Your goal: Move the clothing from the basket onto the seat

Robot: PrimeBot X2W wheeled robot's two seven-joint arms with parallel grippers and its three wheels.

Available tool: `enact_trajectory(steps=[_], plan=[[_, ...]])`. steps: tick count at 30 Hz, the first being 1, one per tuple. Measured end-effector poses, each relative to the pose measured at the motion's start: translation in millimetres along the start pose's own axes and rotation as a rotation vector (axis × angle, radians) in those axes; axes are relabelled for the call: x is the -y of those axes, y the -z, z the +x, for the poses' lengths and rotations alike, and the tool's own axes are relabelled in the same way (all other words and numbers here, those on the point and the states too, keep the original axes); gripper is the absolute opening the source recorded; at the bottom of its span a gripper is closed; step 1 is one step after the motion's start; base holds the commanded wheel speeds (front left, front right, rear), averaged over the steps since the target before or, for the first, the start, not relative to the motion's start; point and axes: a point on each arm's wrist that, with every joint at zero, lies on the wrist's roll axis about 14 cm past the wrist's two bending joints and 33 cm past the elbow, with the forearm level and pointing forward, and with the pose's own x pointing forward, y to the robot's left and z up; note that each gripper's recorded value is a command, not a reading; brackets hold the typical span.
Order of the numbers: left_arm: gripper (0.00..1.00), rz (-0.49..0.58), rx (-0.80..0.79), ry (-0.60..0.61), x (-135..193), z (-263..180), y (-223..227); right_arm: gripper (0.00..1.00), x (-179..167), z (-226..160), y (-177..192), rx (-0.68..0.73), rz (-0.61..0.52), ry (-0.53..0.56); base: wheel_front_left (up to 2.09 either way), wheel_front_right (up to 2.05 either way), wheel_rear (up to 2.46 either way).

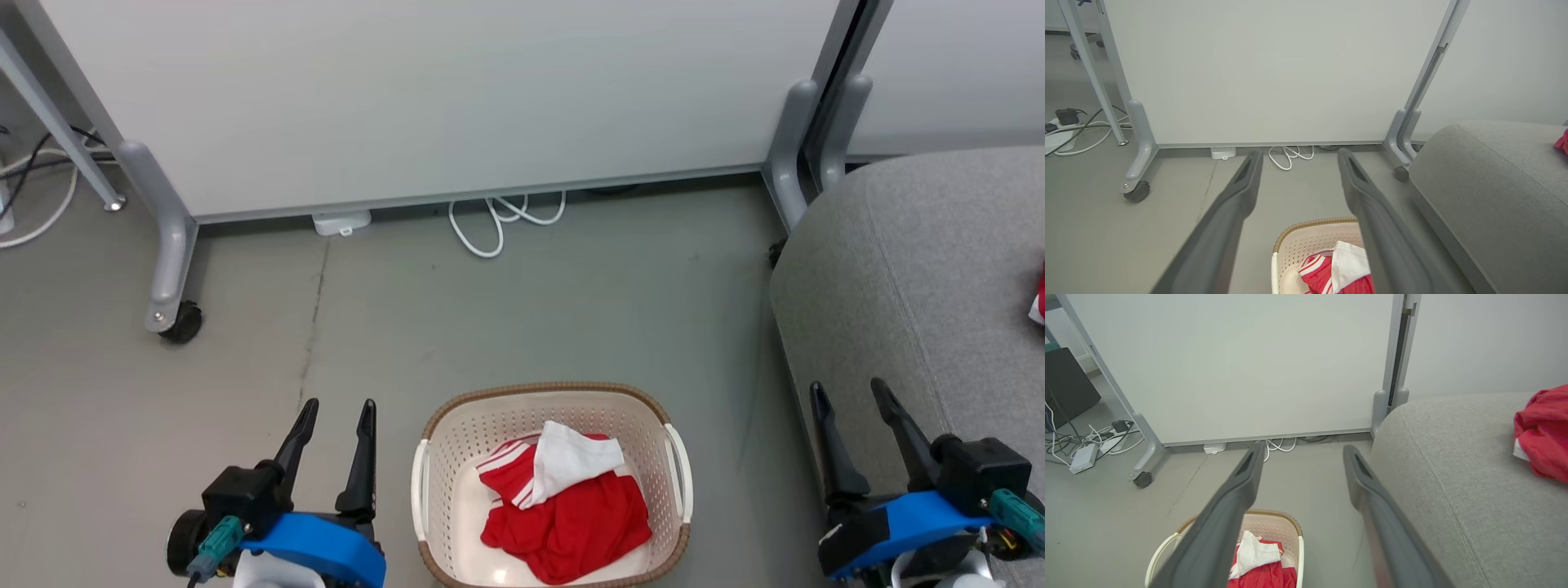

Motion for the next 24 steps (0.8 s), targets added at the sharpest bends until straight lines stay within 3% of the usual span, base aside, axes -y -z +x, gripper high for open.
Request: enact_trajectory(steps=[8,14,24], plan=[[1.0,-0.001,-0.088,0.079,17.3,44.5,27.7,1.0,2.1,35.1,6.8,-0.009,-0.022,-0.005,0.0,0.0,0.0],[1.0,-0.044,-0.245,0.192,46.3,96.8,90.4,1.0,8.2,74.3,37.1,-0.06,-0.048,-0.009,0.0,0.0,0.0],[1.0,-0.058,-0.494,0.31,69.6,114.6,189.6,1.0,20.4,95.1,77.5,-0.122,-0.056,0.0,0.0,0.0,0.0]])
